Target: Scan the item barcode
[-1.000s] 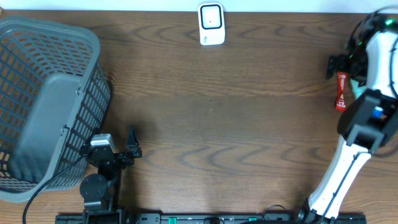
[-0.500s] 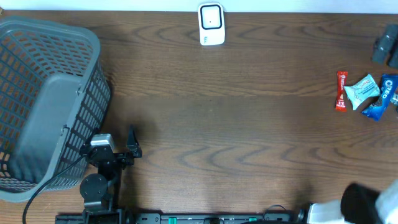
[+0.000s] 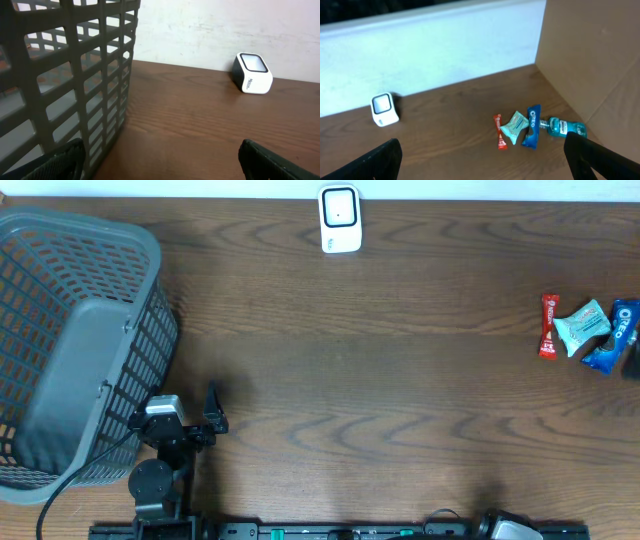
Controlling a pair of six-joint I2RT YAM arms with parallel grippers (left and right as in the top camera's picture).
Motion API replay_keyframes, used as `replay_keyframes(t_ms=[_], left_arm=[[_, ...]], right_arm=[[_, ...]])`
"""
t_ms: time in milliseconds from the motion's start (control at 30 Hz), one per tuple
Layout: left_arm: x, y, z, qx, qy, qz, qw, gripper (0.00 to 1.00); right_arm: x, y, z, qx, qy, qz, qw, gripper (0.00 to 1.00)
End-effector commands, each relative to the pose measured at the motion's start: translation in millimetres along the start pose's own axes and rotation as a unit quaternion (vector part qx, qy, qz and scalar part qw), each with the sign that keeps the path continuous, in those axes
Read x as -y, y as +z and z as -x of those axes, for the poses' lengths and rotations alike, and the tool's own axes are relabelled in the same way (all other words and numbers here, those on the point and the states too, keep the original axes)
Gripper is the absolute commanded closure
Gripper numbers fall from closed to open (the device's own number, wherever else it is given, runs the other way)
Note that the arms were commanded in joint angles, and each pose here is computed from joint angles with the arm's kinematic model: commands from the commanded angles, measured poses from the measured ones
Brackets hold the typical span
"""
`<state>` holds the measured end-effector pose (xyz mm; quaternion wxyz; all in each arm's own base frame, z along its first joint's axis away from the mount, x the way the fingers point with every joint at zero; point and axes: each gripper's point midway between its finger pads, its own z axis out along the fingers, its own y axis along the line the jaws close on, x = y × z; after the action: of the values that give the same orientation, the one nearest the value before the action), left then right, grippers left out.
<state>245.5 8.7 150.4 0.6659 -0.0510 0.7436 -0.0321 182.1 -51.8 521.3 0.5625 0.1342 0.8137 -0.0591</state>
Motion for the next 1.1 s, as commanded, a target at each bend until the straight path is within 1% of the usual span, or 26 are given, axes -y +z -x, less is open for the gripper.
replay_keyframes(t_ms=[0, 200, 367, 567, 700, 867, 1067], left_arm=[[0, 1, -15, -0.025, 0.007, -0.004, 1.000, 0.02], [0, 1, -15, -0.025, 0.007, -0.003, 1.000, 0.02], [0, 1, -15, -0.025, 0.007, -0.004, 1.000, 0.02], [0, 1, -15, -0.025, 0.007, -0.004, 1.000, 0.02], [0, 1, -15, -0.025, 0.007, -0.004, 1.000, 0.02], [0, 1, -15, -0.025, 0.007, -0.004, 1.000, 0.02], [0, 1, -15, -0.025, 0.007, -0.004, 1.000, 0.02]], right_arm=[[-3, -22, -4, 0.018, 0.002, 0.006, 1.000, 0.01], [-5, -74, -1, 0.091, -0.002, 0.009, 0.996, 0.01], [-9, -112, 6, 0.165, -0.007, 0.020, 0.986, 0.01], [-13, -134, 7, 0.224, -0.013, 0.046, 0.973, 0.01], [-15, -132, 0, 0.242, -0.016, 0.066, 0.968, 0.01], [-18, -115, -15, 0.257, -0.018, 0.088, 0.962, 0.01], [-22, -82, -49, 0.267, -0.020, 0.110, 0.957, 0.01]])
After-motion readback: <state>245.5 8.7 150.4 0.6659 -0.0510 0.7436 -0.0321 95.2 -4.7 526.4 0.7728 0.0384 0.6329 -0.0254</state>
